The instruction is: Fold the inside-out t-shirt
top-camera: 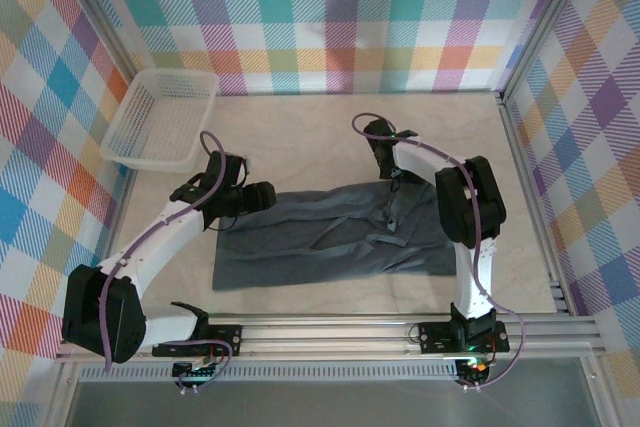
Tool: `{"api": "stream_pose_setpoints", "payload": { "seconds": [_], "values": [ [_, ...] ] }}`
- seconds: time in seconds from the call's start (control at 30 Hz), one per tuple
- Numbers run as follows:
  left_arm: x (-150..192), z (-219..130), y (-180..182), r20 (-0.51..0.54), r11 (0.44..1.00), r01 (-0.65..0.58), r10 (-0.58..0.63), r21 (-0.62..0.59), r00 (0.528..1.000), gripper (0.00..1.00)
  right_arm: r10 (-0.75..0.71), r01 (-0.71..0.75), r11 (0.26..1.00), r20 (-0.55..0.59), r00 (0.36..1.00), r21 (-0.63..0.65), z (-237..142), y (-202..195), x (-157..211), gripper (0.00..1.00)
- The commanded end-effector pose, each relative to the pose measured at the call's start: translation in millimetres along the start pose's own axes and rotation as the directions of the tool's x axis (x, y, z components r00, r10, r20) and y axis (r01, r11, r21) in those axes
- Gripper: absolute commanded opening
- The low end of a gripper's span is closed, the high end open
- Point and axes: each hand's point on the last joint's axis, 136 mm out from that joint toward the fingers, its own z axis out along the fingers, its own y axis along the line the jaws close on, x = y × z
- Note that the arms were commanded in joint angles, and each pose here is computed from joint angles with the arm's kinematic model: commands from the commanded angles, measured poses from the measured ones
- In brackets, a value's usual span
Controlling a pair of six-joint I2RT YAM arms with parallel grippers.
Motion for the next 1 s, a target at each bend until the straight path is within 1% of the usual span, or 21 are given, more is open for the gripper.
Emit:
{"api": "stream_pose_setpoints", "payload": {
  "seconds": [0.0, 0.1, 0.17, 0.37, 0.5, 0.53, 0.63, 0.67, 0.7, 0.77, 0.87, 0.9, 0.97],
  "values": [
    [5, 0, -4, 0.001, 1.000, -0.006, 0.006, 0.012, 1.000, 0.71, -0.081, 0.081, 0.996, 0.003, 0.997, 0.034, -3, 0, -3, 0.75],
    [4, 0, -4, 0.001, 1.000, -0.005, 0.005, 0.010, 1.000, 0.71, -0.103, 0.104, 0.993, -0.006, 0.995, 0.062, 1, 0, -1, 0.75],
    [4, -2, -4, 0.004, 1.000, -0.010, 0.010, 0.008, 1.000, 0.71, -0.098, 0.098, 0.991, -0.003, 0.995, 0.091, 2, -5, -1, 0.71],
    [1, -4, -5, 0.011, 1.000, -0.016, 0.016, 0.006, 1.000, 0.71, -0.061, 0.060, 0.994, 0.009, 0.998, 0.088, 1, -10, 2, 0.50],
    [2, -4, -5, 0.010, 1.000, -0.014, 0.014, 0.006, 1.000, 0.71, -0.055, 0.055, 0.994, 0.000, 0.998, 0.094, 1, -12, 4, 0.41],
    [1, -4, -5, 0.011, 1.000, -0.015, 0.015, 0.007, 1.000, 0.71, -0.051, 0.051, 0.994, 0.001, 0.999, 0.094, 1, -12, 4, 0.40],
    [1, -4, -5, 0.012, 1.000, -0.015, 0.015, 0.008, 1.000, 0.71, -0.049, 0.049, 0.995, 0.001, 0.999, 0.090, -1, -13, 4, 0.42],
    [1, -4, -6, 0.013, 1.000, -0.014, 0.014, 0.010, 1.000, 0.71, -0.047, 0.047, 0.995, 0.001, 0.999, 0.091, -1, -13, 4, 0.41],
    [1, -4, -6, 0.012, 1.000, -0.015, 0.015, 0.009, 1.000, 0.71, -0.045, 0.044, 0.995, 0.001, 0.999, 0.091, -1, -13, 5, 0.38],
    [0, -5, -6, 0.014, 1.000, -0.013, 0.013, 0.011, 1.000, 0.71, -0.032, 0.031, 0.996, 0.008, 0.999, 0.087, -4, -15, 4, 0.28],
    [0, -5, -7, 0.014, 1.000, -0.014, 0.014, 0.013, 1.000, 0.71, 0.008, -0.009, 0.998, 0.023, 1.000, 0.065, -16, -20, 1, 0.19],
    [0, -5, -7, 0.013, 1.000, -0.014, 0.013, 0.012, 1.000, 0.71, 0.026, -0.028, 0.998, 0.039, 0.999, 0.050, -21, -21, -2, 0.15],
    [0, -5, -8, 0.011, 1.000, -0.014, 0.014, 0.015, 1.000, 0.71, 0.064, -0.066, 0.998, 0.078, 0.995, 0.020, -33, -26, -7, 0.05]
  ]
}}
